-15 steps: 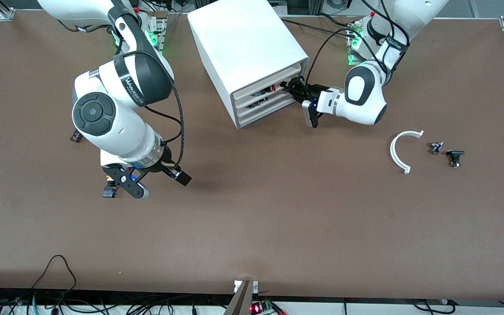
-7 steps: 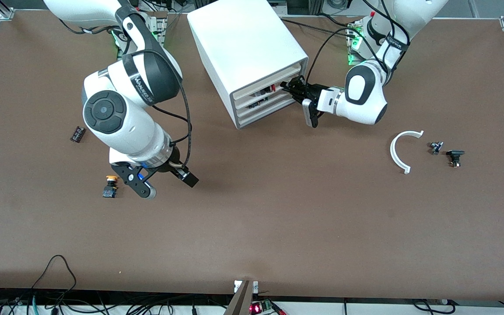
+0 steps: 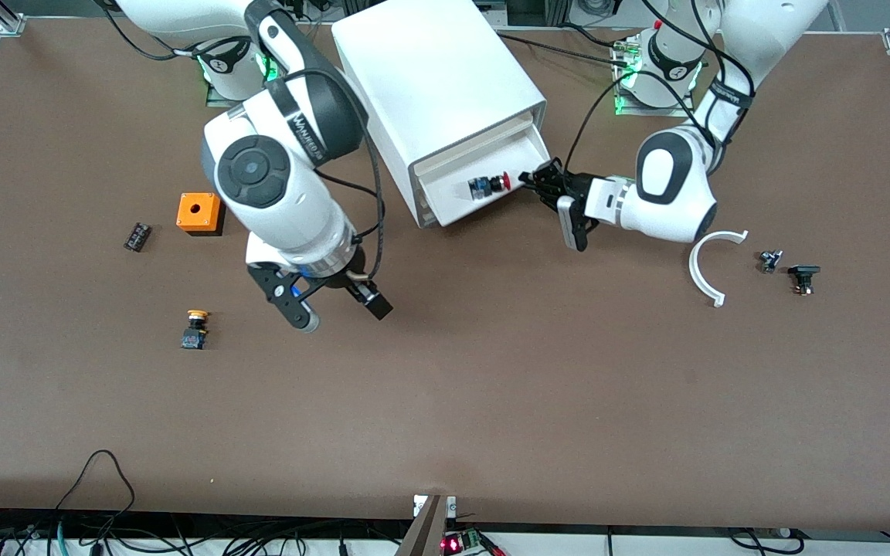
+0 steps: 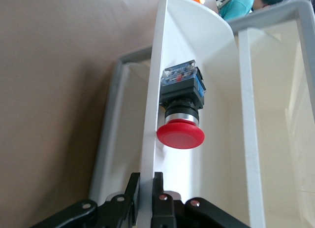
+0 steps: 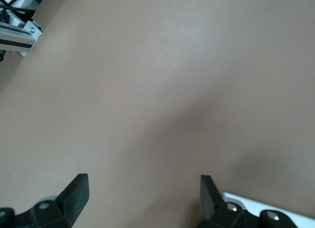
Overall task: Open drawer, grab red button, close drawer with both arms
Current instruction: 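Pull the drawer open with the left gripper while the right gripper approaches, then grasp the red button with the right gripper while the left gripper releases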
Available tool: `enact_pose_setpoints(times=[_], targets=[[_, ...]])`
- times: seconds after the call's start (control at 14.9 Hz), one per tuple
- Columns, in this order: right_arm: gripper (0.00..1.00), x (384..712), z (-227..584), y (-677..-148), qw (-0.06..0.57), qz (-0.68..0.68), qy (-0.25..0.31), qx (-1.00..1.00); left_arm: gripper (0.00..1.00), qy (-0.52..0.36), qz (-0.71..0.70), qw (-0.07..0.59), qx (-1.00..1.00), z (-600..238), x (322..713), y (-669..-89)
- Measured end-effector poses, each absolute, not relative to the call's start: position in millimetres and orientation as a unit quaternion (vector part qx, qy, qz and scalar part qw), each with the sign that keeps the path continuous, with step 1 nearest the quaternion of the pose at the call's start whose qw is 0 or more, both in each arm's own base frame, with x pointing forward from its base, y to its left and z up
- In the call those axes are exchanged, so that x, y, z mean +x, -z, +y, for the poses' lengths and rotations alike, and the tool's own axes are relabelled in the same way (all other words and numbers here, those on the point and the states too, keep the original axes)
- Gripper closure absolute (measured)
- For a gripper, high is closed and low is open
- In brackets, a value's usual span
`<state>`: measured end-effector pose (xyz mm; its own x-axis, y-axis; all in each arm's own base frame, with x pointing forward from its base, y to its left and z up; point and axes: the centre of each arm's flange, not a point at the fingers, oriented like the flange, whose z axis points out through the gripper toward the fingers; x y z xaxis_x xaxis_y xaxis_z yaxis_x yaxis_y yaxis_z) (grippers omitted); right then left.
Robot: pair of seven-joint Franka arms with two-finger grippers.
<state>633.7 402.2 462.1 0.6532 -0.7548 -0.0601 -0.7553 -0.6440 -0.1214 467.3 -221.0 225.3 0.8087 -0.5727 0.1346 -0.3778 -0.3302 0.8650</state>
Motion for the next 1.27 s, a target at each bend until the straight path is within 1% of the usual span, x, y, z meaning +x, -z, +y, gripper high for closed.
enact_pose_setpoints(times=[0.33,0.54,0.6,0.67,0.74,0.94,1.07,1.14,1.21,1.27], targets=[[0.00,606,449,-451,0.067,0.461,-0.011,-0.885,0.86,0.077,-0.311,0.492,0.809,-194,535,-221],[0.00,589,476,-441,0.065,0.487,-0.017,-0.871,0.86,0.081,-0.311,0.493,0.809,-195,549,-216],[0.00,582,487,-437,0.068,0.497,-0.018,-0.865,0.81,0.084,-0.314,0.484,0.812,-194,551,-216],[0.00,576,498,-433,0.070,0.508,-0.019,-0.859,0.76,0.083,-0.318,0.475,0.816,-192,554,-217],[0.00,570,507,-428,0.071,0.519,-0.021,-0.852,0.63,0.083,-0.320,0.469,0.819,-190,557,-219],[0.00,563,524,-417,0.082,0.566,-0.024,-0.820,0.37,0.103,-0.322,0.457,0.822,-175,572,-238],[0.00,560,535,-410,0.093,0.594,-0.027,-0.799,0.19,0.142,-0.310,0.441,0.830,-155,588,-270],[0.00,556,542,-406,0.099,0.605,-0.028,-0.789,0.12,0.161,-0.302,0.431,0.835,-143,596,-289],[0.00,552,549,-400,0.103,0.615,-0.031,-0.781,0.01,0.178,-0.294,0.416,0.842,-133,604,-309],[0.00,547,558,-394,0.107,0.623,-0.033,-0.774,0.00,0.192,-0.285,0.396,0.852,-126,610,-327]])
